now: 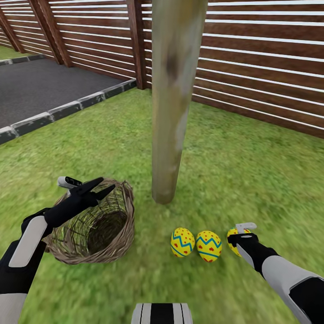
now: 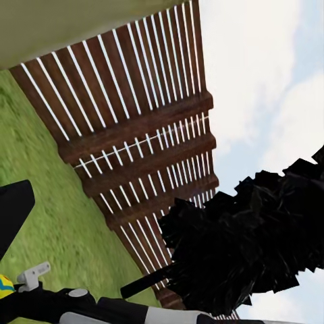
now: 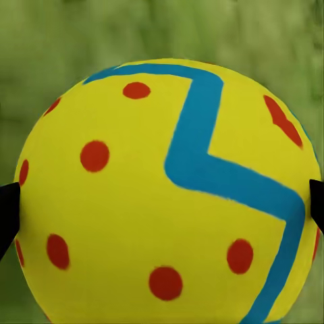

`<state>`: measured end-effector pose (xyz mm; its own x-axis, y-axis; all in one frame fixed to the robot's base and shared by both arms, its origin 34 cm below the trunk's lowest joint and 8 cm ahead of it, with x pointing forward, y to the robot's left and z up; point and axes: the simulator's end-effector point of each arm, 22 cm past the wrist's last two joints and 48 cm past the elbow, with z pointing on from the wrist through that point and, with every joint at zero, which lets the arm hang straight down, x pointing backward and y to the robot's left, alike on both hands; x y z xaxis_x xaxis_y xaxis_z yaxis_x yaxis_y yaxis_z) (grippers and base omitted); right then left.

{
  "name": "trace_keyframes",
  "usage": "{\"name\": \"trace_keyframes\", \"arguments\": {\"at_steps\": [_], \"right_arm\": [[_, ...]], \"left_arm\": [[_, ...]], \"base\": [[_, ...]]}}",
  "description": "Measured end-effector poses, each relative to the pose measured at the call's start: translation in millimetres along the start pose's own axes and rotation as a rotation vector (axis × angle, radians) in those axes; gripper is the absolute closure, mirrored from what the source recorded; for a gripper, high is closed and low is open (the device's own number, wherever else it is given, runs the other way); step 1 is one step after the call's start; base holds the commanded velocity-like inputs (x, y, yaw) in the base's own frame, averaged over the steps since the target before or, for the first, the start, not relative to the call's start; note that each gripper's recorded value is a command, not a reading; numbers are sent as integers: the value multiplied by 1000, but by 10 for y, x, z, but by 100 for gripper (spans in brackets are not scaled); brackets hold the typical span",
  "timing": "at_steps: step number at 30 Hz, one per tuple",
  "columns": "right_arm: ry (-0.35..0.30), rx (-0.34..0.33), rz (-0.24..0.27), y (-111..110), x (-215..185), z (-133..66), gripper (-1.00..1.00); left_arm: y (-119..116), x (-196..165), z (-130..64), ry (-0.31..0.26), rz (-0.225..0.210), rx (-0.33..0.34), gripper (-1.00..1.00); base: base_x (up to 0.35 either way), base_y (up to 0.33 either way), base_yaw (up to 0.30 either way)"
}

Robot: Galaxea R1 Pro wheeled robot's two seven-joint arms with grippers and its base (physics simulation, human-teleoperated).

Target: Take the three Easter eggs out of the wicker basket on the lawn in the garden, then place them on the lawn next to a single tree (choose any tree) so that all three eggs are next to the same tree and none are left in the basket.

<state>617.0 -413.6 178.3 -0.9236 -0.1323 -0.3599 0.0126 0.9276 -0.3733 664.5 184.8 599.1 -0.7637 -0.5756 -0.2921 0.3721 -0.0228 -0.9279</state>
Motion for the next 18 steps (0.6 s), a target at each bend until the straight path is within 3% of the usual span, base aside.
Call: {"name": "trace_keyframes", "arguments": {"at_steps": [4,18], "right_arm": [[0,0,-1,1,-2,0,100],[47,-9,-24,123,270,195,100]], "left_arm": [[-4,-3,1,-1,2,1,-100],[343,104,-28,8,-50,-30,-100]], "base": [[7,0,0],[0,0,0]]}}
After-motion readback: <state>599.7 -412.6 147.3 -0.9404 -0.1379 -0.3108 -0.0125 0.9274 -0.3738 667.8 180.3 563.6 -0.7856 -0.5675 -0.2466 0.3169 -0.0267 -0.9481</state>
